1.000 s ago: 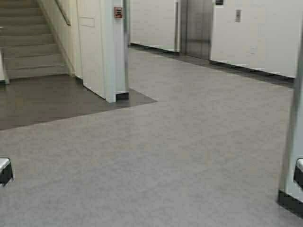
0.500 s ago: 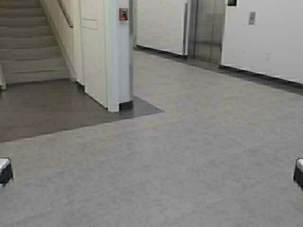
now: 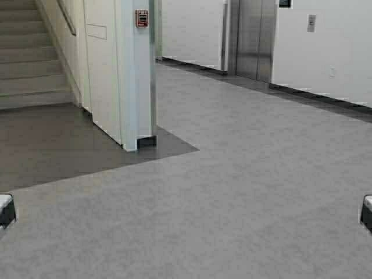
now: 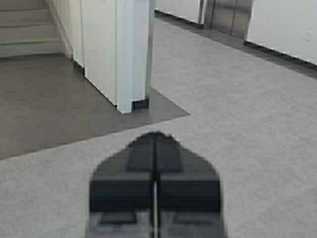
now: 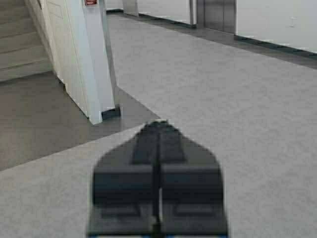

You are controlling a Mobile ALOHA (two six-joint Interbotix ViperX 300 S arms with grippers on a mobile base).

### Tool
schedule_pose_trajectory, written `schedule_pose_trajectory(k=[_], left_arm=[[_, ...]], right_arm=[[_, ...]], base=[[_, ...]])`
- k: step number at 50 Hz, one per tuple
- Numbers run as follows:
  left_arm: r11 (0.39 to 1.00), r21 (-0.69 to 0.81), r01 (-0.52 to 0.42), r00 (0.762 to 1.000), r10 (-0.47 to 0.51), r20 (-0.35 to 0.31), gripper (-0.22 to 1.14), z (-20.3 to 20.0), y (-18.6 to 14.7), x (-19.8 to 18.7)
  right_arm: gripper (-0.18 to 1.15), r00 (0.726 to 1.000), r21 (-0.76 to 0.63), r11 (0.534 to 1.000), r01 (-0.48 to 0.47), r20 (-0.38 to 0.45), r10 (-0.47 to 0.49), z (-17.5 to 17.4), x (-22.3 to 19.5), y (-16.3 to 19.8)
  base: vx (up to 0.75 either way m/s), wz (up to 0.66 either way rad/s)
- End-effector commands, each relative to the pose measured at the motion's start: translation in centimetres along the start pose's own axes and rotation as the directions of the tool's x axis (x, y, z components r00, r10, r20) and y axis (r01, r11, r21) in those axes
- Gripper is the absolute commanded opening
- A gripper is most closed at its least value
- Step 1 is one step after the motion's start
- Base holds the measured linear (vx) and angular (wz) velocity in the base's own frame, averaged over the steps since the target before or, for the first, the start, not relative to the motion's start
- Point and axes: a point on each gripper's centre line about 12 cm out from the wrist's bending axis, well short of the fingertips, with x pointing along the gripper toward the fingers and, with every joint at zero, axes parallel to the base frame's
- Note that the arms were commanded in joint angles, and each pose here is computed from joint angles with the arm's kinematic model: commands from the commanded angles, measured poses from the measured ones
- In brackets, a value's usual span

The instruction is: Navigate to elevator, push the call button, then enter the elevator

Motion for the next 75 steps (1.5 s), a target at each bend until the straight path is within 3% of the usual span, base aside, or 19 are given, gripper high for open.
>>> schedule_pose_trajectory(k=[1, 55, 75], left_arm=[[1.000, -0.021, 0.002, 1.000, -0.002, 0.023, 0.03, 0.74, -0.06, 0.34], [1.000, -0.031, 0.002, 1.000, -0.001, 0.009, 0.03, 0.42, -0.04, 0.47], [1.000, -0.022, 0.002, 1.000, -0.002, 0.017, 0.03, 0.34, -0.03, 0.04]], right_arm=[[0.05, 1.000, -0.002, 1.000, -0.005, 0.023, 0.006, 0.71, 0.22, 0.13], [0.05, 1.000, 0.002, 1.000, -0.002, -0.005, 0.002, 0.01, 0.45, 0.03], [0.05, 1.000, 0.002, 1.000, -0.002, 0.004, 0.002, 0.33, 0.53, 0.06]], base=[[0.72, 0.06], [0.69, -0.12], [0.70, -0.33]])
